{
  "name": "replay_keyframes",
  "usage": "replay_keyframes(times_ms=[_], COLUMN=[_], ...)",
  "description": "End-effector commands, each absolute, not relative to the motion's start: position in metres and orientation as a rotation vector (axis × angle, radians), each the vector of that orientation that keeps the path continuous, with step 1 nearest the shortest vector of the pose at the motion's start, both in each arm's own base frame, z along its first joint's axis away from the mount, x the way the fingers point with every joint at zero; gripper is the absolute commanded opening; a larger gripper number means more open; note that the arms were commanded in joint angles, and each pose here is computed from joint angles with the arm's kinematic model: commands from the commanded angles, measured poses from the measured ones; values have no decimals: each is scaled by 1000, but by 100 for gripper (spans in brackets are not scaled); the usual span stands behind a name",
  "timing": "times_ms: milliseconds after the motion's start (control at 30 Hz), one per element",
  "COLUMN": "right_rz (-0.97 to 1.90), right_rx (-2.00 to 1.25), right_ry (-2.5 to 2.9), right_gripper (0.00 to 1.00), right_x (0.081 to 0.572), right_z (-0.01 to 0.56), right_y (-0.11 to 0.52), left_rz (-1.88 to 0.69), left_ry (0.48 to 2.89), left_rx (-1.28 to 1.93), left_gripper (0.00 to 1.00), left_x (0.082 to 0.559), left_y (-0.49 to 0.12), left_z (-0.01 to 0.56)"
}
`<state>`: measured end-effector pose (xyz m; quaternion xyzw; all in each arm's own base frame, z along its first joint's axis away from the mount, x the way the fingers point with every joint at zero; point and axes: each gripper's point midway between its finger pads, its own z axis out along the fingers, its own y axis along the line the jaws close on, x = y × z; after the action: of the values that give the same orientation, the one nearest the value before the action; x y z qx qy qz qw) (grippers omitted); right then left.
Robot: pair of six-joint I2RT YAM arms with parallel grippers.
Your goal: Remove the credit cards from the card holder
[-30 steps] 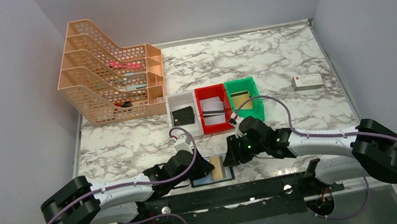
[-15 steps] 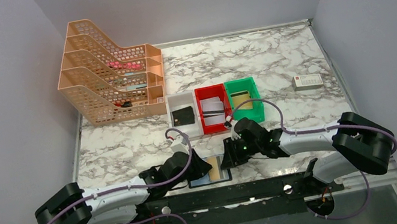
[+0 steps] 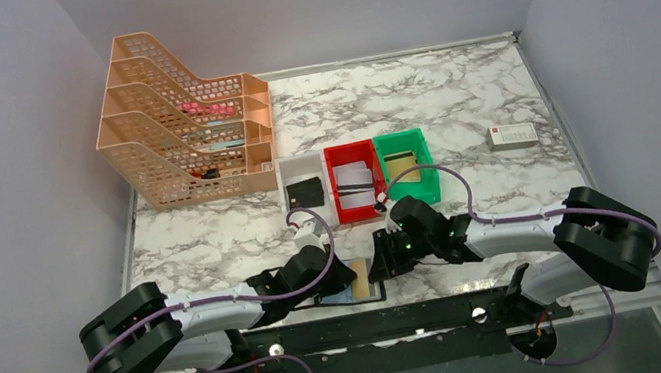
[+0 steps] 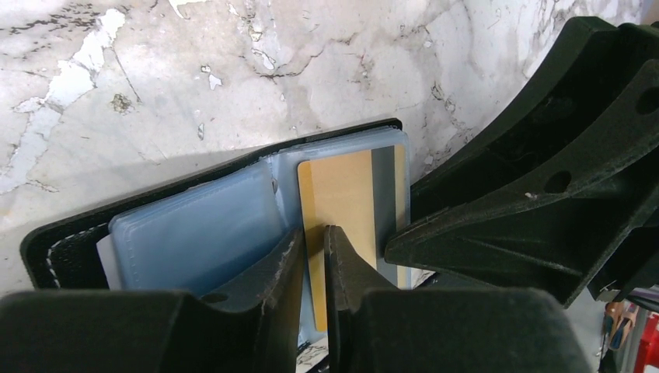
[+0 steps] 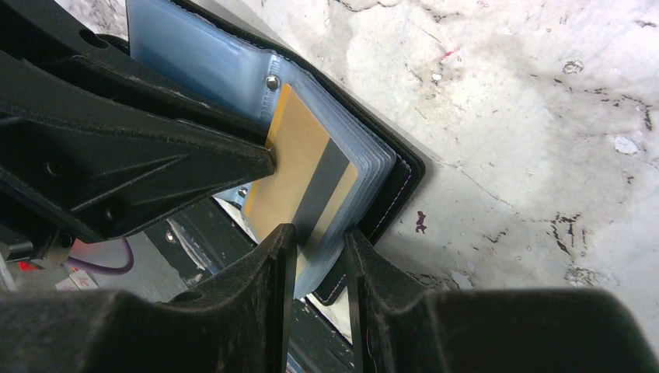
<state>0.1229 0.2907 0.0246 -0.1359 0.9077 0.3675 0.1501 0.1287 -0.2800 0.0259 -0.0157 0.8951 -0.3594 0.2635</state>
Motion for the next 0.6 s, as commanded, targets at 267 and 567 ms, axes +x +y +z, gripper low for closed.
replay_keyframes(times_ms=[267,567], right_rz=[972,955], right_rx=[-360,-360], right_ry=[2649,2656], right_gripper=[29,28], right_x=[123,123], right_z=[9,7], right_y=[281,279], left_rz=[-978,-984], left_ry=[2427,2400], left_rx=[-28,-42], left_gripper=[0,0], left_x=[121,123], left_y=[-272,-269], left_z=[23,29])
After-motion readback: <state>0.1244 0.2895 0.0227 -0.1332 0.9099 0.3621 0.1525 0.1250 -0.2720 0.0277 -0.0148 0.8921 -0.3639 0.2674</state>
